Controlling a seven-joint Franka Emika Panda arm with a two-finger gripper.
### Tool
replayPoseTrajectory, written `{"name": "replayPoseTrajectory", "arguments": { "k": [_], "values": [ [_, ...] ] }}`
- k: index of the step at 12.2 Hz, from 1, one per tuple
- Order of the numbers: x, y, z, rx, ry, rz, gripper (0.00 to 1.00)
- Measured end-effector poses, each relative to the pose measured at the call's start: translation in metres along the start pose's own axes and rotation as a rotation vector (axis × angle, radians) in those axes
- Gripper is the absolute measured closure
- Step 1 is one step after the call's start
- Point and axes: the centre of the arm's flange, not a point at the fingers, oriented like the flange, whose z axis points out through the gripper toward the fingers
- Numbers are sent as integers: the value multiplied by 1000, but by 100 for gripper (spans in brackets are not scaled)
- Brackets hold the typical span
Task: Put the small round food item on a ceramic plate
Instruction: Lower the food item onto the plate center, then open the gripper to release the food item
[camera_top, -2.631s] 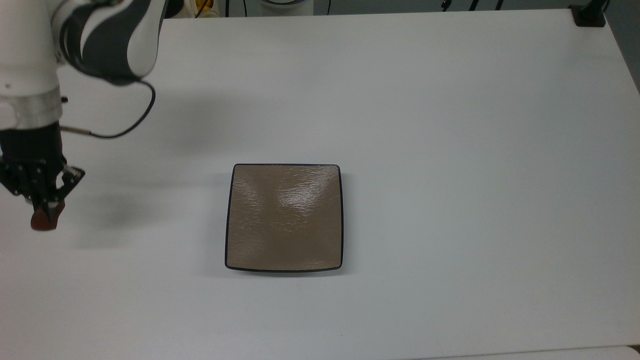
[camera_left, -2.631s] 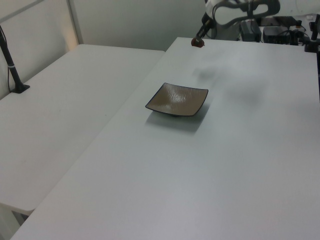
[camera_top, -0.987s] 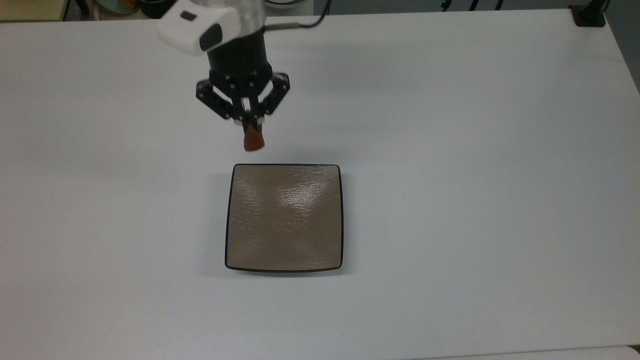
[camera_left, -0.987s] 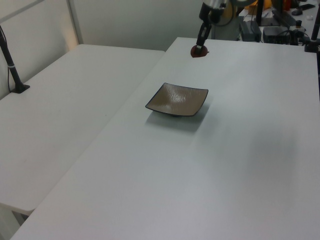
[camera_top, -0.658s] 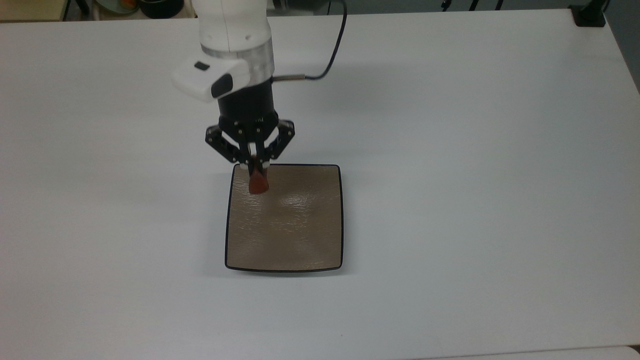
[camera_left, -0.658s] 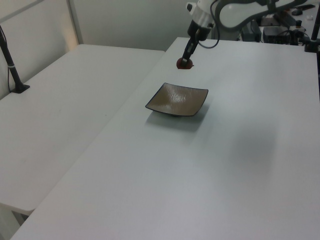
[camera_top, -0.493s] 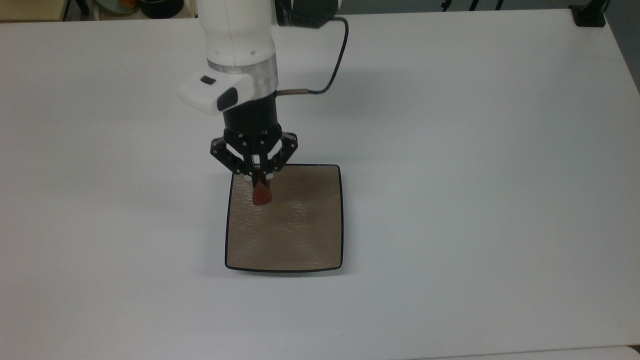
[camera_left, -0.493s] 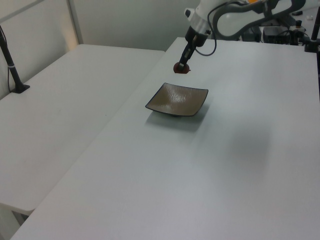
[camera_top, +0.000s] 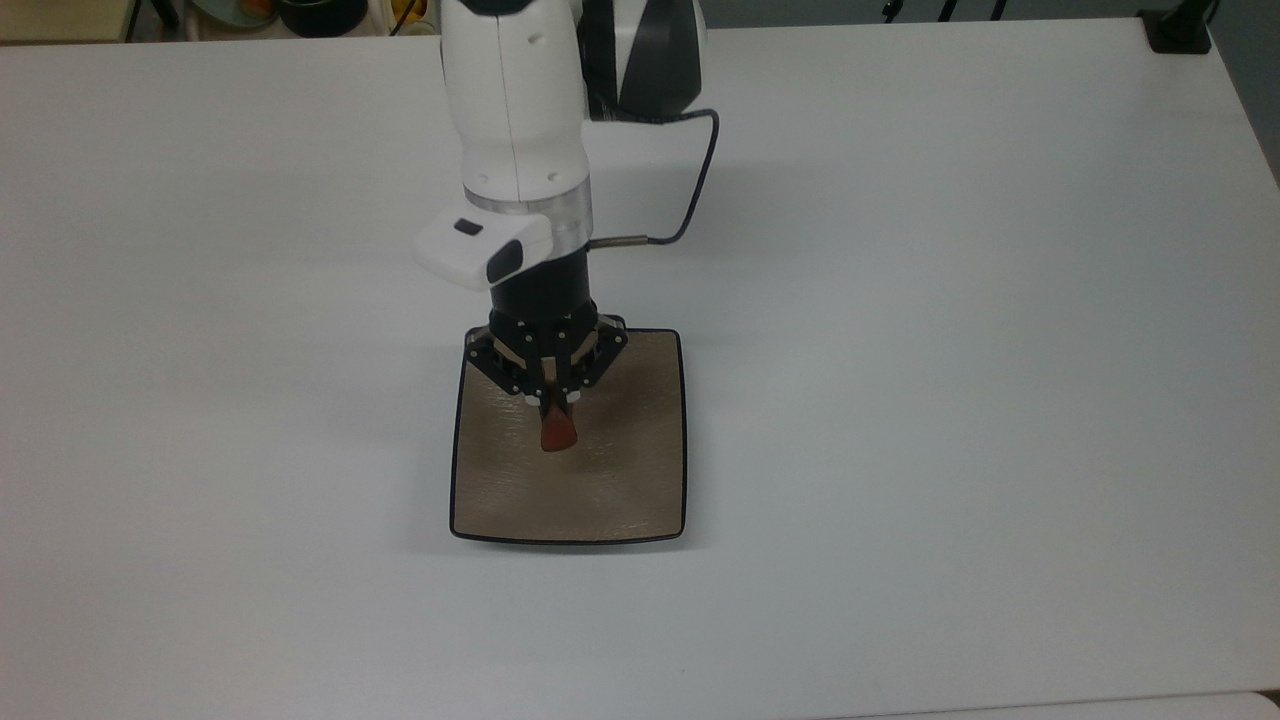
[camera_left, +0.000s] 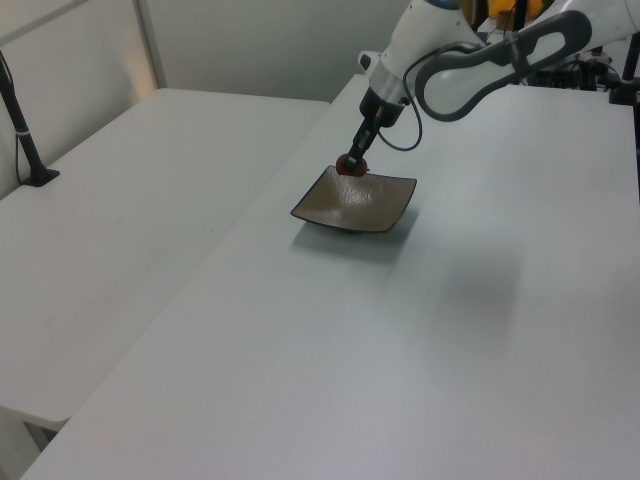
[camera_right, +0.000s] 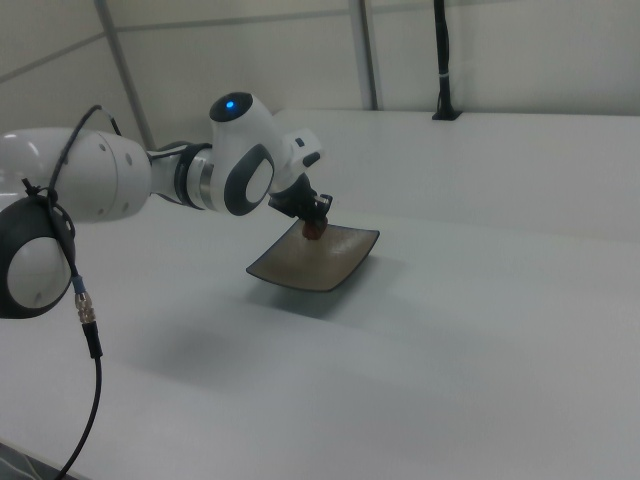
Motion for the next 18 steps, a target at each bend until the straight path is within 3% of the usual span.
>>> {"name": "replayPoseTrajectory", "arguments": {
  "k": [12, 13, 15, 17, 18],
  "values": [
    [-30, -5, 70, 2, -46, -4, 84],
    [-30, -5, 70, 2, -46, -4, 73],
    [-30, -5, 71, 2, -46, 11, 67],
    [-31, -5, 71, 2, -47, 26, 38],
    [-31, -5, 71, 2, -47, 27, 31]
  ]
}}
